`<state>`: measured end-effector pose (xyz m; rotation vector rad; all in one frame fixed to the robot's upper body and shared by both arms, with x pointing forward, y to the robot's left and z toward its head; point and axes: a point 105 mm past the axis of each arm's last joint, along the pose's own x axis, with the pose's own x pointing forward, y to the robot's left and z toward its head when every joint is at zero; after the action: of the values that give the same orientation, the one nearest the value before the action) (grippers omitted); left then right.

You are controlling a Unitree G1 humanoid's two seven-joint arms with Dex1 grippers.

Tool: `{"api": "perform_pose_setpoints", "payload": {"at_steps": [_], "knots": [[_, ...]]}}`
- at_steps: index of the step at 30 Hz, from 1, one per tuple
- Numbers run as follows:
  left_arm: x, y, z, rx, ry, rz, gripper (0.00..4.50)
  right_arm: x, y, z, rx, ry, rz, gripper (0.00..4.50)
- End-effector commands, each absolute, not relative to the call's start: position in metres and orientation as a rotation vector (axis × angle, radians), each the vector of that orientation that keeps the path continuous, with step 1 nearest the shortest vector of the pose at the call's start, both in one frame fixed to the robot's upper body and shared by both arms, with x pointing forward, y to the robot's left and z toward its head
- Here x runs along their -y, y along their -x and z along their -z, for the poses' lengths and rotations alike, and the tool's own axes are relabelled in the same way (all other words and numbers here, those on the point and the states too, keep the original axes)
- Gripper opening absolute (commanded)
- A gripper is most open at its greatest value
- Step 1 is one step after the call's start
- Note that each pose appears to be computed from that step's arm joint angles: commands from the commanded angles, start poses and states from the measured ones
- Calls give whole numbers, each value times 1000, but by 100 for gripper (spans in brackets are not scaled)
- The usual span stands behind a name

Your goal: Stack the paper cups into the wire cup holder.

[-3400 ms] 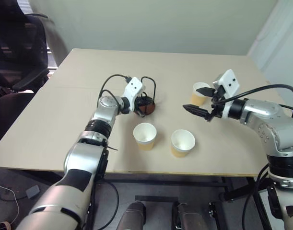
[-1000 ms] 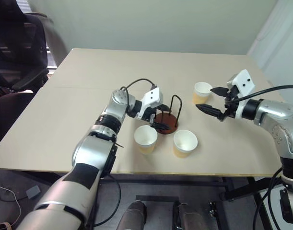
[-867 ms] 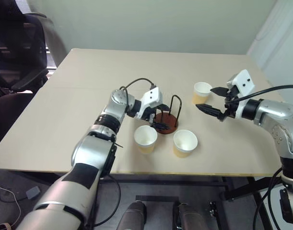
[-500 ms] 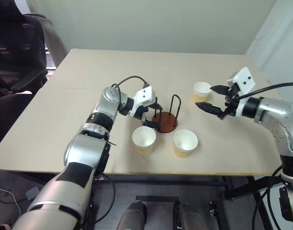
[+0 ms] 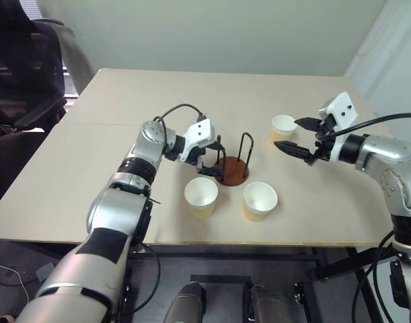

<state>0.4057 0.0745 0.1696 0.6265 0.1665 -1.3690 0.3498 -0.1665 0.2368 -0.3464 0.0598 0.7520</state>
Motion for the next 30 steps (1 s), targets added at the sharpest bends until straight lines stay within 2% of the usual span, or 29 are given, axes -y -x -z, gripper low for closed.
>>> {"api": "perform_pose_setpoints", "payload": {"at_steps": [1, 10, 17, 23, 30], "knots": [[-78, -412, -189, -117, -676, 1325, 448, 165, -348, -256, 8, 384, -752, 450], [-98, -406, -184, -193, -716, 1359, 448, 167, -349, -262, 9, 406, -761, 450], [-109, -406, -185, -224, -745, 1351, 448, 175, -370, -266, 18, 456, -719, 450], [-126, -407, -196, -214, -734, 1310, 448, 180, -393, -259, -14, 538, -719, 450], [-150, -413, -224, -156, -642, 1194, 448, 183, -411, -243, -91, 685, -739, 450]]}}
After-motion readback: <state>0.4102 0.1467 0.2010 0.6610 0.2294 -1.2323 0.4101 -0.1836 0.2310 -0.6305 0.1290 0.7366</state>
